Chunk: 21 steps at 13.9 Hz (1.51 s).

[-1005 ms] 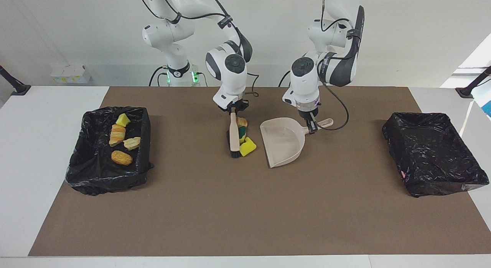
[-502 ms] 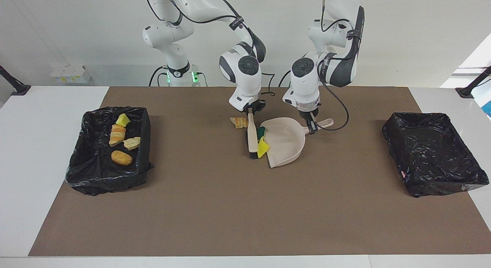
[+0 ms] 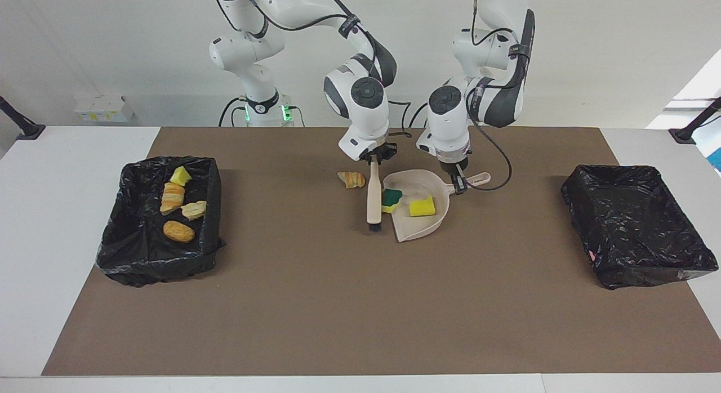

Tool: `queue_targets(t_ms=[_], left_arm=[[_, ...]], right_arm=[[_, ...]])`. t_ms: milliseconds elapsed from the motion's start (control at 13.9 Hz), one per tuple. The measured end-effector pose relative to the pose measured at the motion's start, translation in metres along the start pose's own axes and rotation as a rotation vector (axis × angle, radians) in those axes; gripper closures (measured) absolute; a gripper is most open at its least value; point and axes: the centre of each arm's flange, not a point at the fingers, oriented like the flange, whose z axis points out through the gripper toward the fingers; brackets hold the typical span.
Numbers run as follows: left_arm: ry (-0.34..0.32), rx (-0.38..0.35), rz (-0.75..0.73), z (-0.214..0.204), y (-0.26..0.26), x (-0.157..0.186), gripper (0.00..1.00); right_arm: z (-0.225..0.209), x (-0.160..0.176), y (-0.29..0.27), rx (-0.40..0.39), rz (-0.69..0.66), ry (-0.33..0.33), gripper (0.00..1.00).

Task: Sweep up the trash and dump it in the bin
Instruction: 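Sweep the sponges and bread into the dustpan with the right gripper's brush, then sweep the remaining pieces into the dustpan with the right gripper's brush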

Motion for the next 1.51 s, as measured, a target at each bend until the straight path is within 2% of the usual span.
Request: queue_targets(t_ms=[144, 287, 502, 646, 933, 1005, 1220, 1363, 1507], left_arm=[[-0.003, -0.002, 0.001, 0.001, 0.004, -0.002, 0.69], [-0.005, -0.003, 0.004, 0.001, 0.008, -0.004, 0.69], [-0.007, -0.003, 0.006, 0.002, 0.012, -0.004, 0.69], [-0.007, -0.003, 0.007, 0.002, 0.013, -0.005, 0.69], [-0.007, -0.002, 0.007, 0.002, 0.014, -0.005, 0.69], [-0.006, -0.002, 0.007, 0.002, 0.013, -0.006, 0.69], [-0.006, -0.001, 0.006, 0.002, 0.013, -0.006, 0.69], [-0.005, -0.001, 0.006, 0.002, 0.013, -0.006, 0.69], [0.001, 0.005, 0.006, 0.002, 0.012, -0.006, 0.69]], right_arm=[[0.000, -0.021, 0.018, -0.058, 0.094, -0.033, 0.74], [0.024, -0.050, 0.032, -0.098, 0.129, -0.033, 0.74], [0.064, -0.079, 0.046, -0.051, 0.184, 0.017, 0.74], [0.078, -0.073, 0.049, -0.003, 0.207, 0.033, 0.74], [0.107, -0.032, 0.018, 0.081, 0.235, 0.081, 0.74], [0.105, -0.025, 0.006, 0.087, 0.215, 0.080, 0.74], [0.098, -0.025, -0.015, 0.106, 0.014, 0.076, 0.74], [0.094, -0.044, -0.033, 0.147, -0.122, 0.048, 0.74], [0.091, -0.070, -0.055, 0.221, -0.204, -0.002, 0.74]])
